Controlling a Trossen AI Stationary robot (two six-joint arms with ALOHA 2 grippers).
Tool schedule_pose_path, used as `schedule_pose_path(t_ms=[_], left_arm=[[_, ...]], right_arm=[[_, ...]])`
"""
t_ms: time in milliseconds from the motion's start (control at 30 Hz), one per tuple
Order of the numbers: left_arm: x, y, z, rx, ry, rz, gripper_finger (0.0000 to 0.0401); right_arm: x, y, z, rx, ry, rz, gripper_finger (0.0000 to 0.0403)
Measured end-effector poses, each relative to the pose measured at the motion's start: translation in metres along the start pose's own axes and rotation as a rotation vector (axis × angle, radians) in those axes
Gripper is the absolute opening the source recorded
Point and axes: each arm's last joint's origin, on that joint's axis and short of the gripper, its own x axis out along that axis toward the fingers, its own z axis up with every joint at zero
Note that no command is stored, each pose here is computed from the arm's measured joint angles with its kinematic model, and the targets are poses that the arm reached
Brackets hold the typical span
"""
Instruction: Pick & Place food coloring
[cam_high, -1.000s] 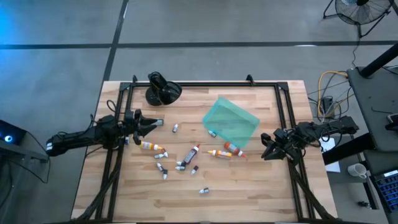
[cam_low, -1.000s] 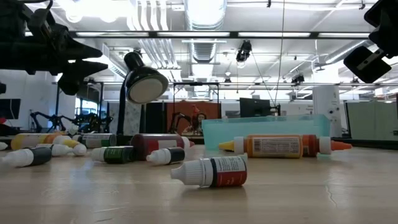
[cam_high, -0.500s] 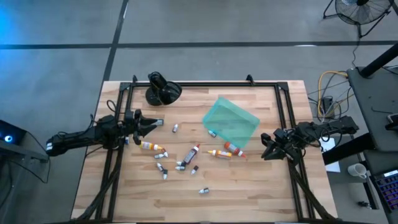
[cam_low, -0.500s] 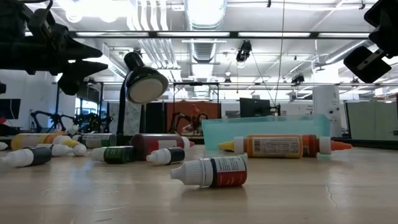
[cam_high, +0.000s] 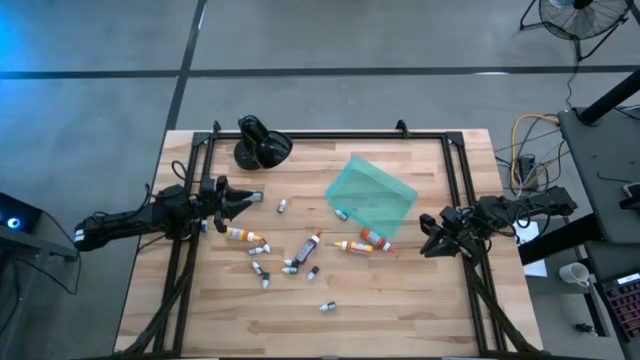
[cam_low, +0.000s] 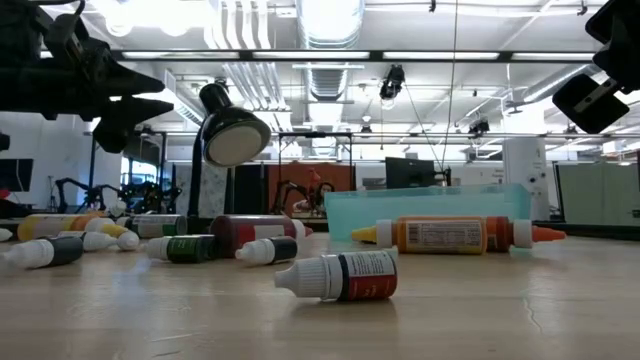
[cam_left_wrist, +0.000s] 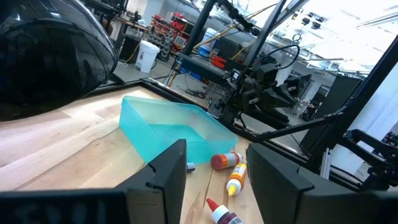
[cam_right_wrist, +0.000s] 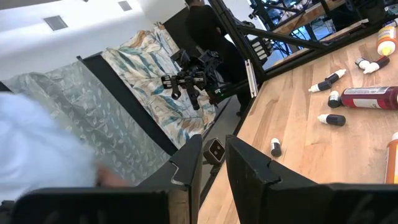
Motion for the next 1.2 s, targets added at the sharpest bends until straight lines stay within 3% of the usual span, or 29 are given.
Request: schedule_pose_path(t_ms=[400,567,733,800,933,1033,1133,1200], left_arm=[[0.000,0.000,0.000,0.000,0.000,0.000,0.0140],[0.000,0.000,0.000,0.000,0.000,0.000,0.0140],[0.000,0.000,0.001,0.017,-0.016,0.019,0.0140],[0.000,0.000,0.001,-0.088,-0.020,0.011,0.0140],[0.000,-0.001,0.002,-0.456,-0.013,-0.017,0.0140],[0.000,-0.001,0.001,-0.725,-0.009,-0.012,0.0140],[0.000,0.000,0.000,-0.750,-0.015,0.011,0.0140],[0.000,0.001,0.001,-0.751,-0.032,0.027,0.0140]], right_arm=[[0.000,0.000,0.000,-0.006,-0.001,0.000,0.0063],[0.000,0.000,0.000,-0.070,-0.006,-0.007,0.0063],[0.000,-0.002,0.003,-0.104,-0.091,-0.107,0.0063],[-0.001,-0.005,0.006,-0.077,-0.165,-0.194,0.0063],[-0.005,-0.009,0.015,0.053,-0.442,-0.413,0.0063],[-0.010,-0.010,0.021,0.322,-0.700,-0.475,0.0063],[-0.013,-0.012,0.022,0.632,-0.889,-0.420,0.0063],[-0.015,-0.014,0.022,0.733,-0.981,-0.417,0.0063]])
